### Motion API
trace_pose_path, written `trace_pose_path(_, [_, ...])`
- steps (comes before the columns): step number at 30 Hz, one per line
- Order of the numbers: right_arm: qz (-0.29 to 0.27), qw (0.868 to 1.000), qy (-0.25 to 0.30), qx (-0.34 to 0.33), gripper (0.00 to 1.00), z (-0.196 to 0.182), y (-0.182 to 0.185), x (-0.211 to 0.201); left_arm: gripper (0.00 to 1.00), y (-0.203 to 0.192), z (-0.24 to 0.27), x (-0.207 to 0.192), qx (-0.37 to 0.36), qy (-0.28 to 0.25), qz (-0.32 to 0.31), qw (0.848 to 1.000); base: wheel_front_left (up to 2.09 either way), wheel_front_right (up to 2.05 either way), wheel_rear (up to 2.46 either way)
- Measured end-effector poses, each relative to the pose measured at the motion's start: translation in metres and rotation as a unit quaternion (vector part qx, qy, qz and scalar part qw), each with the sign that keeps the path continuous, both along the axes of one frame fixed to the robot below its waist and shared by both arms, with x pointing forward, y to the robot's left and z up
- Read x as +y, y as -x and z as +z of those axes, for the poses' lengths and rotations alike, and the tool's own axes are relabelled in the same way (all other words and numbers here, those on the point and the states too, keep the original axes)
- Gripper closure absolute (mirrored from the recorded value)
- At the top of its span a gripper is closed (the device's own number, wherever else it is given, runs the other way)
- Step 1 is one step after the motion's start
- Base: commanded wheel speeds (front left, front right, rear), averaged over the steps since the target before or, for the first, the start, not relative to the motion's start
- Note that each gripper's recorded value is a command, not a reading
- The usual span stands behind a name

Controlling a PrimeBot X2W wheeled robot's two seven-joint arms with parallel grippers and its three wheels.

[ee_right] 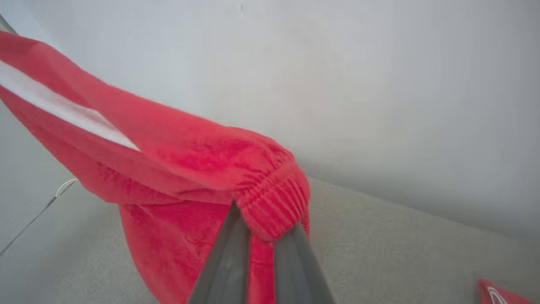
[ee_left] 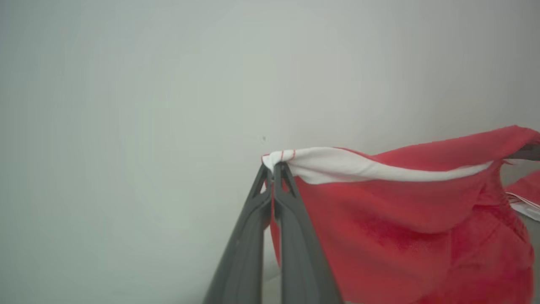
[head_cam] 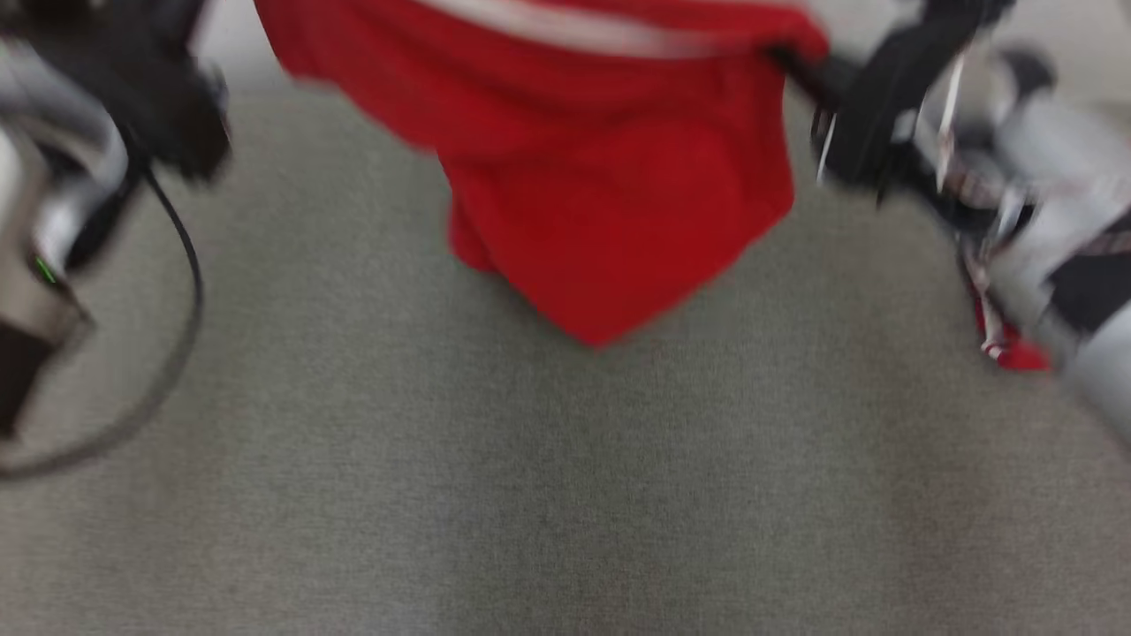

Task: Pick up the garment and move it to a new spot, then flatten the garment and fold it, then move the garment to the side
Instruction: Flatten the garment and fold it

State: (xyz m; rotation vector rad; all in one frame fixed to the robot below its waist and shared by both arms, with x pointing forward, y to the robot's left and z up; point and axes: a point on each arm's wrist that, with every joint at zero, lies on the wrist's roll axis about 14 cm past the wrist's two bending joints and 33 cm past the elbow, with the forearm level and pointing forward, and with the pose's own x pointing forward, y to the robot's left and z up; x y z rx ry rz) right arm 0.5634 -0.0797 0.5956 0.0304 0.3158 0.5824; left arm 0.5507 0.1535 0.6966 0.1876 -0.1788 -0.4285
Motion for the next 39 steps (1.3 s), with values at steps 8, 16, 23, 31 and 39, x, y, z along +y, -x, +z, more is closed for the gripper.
trace_pose_path(8, [-0.065,0.996,-0.036,-0.054,1.0,0.075,-0.1,-0.01,1.0,-0.089,0.081,0.013,-0.074,-0.024,0.04,0.996,0.0,0.0,0.0])
trace_pose_path(16, [-0.128,0.979,-0.066,-0.147,1.0,0.105,-0.165,-0.033,1.0,-0.143,0.127,-0.001,-0.182,0.045,0.038,0.981,0.0,0.0,0.0])
trace_pose_path(23, [-0.12,0.99,-0.023,-0.07,1.0,-0.006,-0.183,-0.029,1.0,-0.183,-0.007,-0.014,-0.079,0.036,0.025,0.996,0.0,0.0,0.0])
trace_pose_path(31, [-0.047,0.999,-0.017,0.016,1.0,-0.106,-0.122,-0.005,1.0,-0.147,-0.092,0.005,0.001,0.078,0.018,0.997,0.0,0.0,0.0])
trace_pose_path(39, [-0.011,0.991,-0.056,0.12,1.0,-0.159,-0.004,-0.013,1.0,-0.039,-0.183,0.027,0.097,0.1,0.044,0.989,0.0,0.0,0.0])
